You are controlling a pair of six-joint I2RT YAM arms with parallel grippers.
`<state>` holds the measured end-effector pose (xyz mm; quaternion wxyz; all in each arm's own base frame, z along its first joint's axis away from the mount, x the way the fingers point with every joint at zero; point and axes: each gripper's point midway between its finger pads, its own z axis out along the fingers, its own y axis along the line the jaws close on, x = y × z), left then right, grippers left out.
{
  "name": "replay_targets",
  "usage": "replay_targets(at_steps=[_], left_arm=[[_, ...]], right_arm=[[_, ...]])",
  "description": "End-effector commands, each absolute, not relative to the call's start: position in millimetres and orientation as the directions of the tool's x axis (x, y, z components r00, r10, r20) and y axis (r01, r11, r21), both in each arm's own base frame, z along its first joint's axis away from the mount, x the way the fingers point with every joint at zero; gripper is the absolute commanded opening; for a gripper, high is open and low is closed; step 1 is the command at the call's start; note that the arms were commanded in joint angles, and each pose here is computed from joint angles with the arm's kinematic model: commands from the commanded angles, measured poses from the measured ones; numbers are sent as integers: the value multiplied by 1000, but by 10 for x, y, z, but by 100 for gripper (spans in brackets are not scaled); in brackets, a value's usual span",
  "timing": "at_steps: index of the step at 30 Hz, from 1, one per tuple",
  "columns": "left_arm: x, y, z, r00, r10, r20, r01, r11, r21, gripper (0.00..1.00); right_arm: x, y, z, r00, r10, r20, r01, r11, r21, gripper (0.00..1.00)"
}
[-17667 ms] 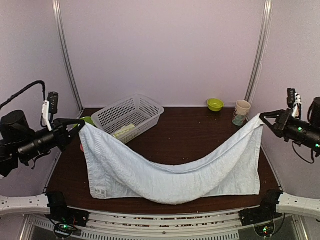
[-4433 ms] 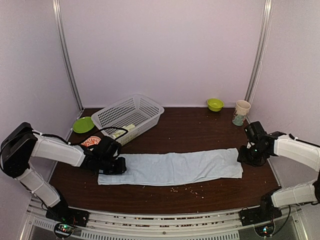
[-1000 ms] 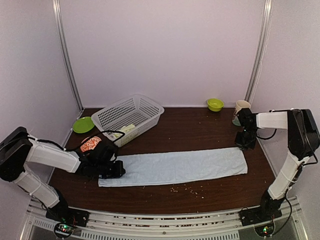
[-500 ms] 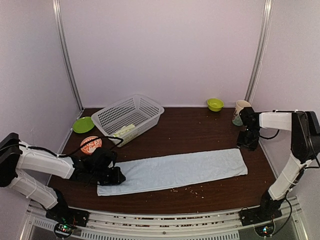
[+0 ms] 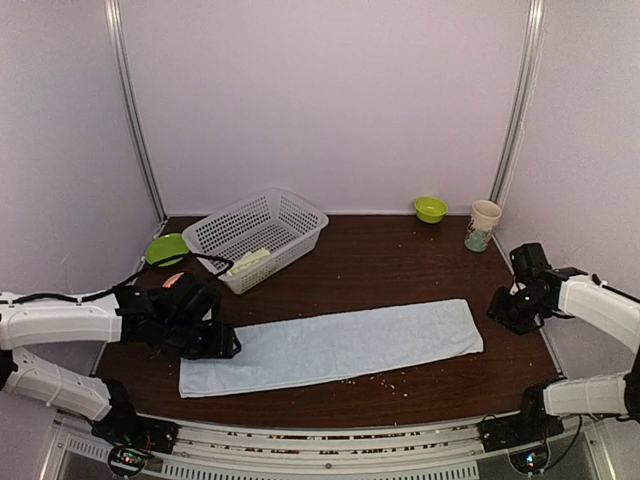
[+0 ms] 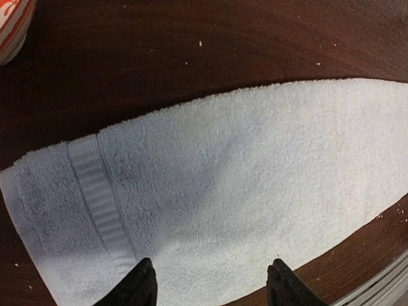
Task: Roll the towels
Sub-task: Smooth out the towel at the center of the board, then pick up the towel from the center of the board.
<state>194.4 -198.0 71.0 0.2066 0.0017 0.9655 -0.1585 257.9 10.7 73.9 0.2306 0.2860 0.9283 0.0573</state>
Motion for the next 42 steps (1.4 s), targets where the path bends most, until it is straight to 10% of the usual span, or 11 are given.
replay_targets(at_steps=[1,28,42], left_arm=[[2063,-1906,757,-909,-17,-415,76,976,-206,57],[2097,-1935,609,-890,-1,-457,114,968,-225,51],[2074,-1944,547,-891,17,-454,134,965,-227,49]], right_arm=[[2463,288,581,-766,547,-337,474,835,279,52],[1984,631,-96,-952,305,-8,305,952,27,48],[1975,703,-124,-948,316,27,317,947,52,0]])
